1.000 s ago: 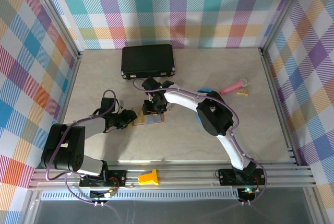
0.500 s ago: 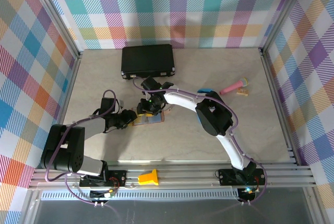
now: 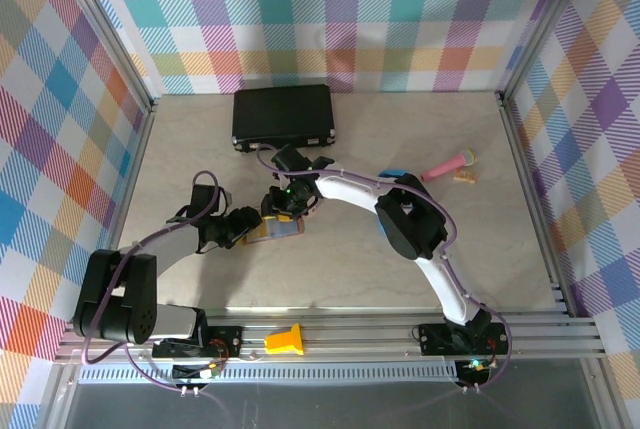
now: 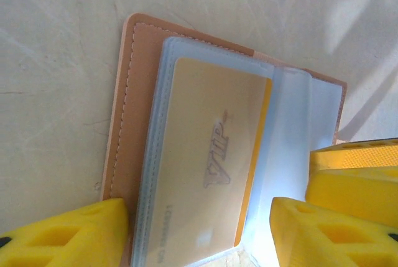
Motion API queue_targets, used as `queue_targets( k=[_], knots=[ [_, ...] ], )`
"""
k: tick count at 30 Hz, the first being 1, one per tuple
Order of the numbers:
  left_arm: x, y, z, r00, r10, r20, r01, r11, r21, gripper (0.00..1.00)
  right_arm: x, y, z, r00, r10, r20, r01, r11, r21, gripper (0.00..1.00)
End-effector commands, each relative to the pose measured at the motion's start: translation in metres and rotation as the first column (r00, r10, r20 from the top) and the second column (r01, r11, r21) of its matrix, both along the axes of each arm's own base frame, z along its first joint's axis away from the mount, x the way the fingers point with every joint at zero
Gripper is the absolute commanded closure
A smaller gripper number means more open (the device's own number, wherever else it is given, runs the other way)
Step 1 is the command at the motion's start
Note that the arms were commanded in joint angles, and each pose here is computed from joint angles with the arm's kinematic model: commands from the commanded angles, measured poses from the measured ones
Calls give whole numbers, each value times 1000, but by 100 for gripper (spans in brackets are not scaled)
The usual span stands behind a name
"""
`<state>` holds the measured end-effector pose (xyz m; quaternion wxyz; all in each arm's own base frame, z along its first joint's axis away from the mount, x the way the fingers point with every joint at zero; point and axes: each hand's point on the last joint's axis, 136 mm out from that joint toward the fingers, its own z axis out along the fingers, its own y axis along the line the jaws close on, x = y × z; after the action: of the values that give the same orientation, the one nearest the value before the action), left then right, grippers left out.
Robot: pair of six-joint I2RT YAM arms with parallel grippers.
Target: Put the credit cards into the card holder
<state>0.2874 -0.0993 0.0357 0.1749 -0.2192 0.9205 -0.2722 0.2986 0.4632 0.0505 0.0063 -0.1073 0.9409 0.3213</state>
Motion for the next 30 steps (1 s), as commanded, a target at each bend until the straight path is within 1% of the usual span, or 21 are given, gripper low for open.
queue_targets(
  k=[1, 8, 16, 22, 30],
  knots=[
    [-12, 2, -5, 999, 3, -45, -2, 1000, 25, 39, -12, 8, -3, 999, 21, -29, -21, 1000, 11, 59],
    [-13, 2, -6, 999, -4, -49, 6, 1000, 25, 58, -13, 12, 0, 999, 30, -26, -29, 999, 18, 60],
    [-12, 6, -3, 999, -1, -41, 3, 999, 54, 76, -11, 12, -3, 999, 25, -29, -25, 1000, 6, 60],
    [-11, 1, -11, 998, -31, -55, 33, 999, 35, 80, -10, 9, -1, 1000, 25, -16, -25, 1000, -6, 60],
    [1, -10, -9, 998, -66, -20, 66, 998, -18, 81, -9, 4, 0, 1000, 21, -6, -21, 999, -27, 61]
  ],
)
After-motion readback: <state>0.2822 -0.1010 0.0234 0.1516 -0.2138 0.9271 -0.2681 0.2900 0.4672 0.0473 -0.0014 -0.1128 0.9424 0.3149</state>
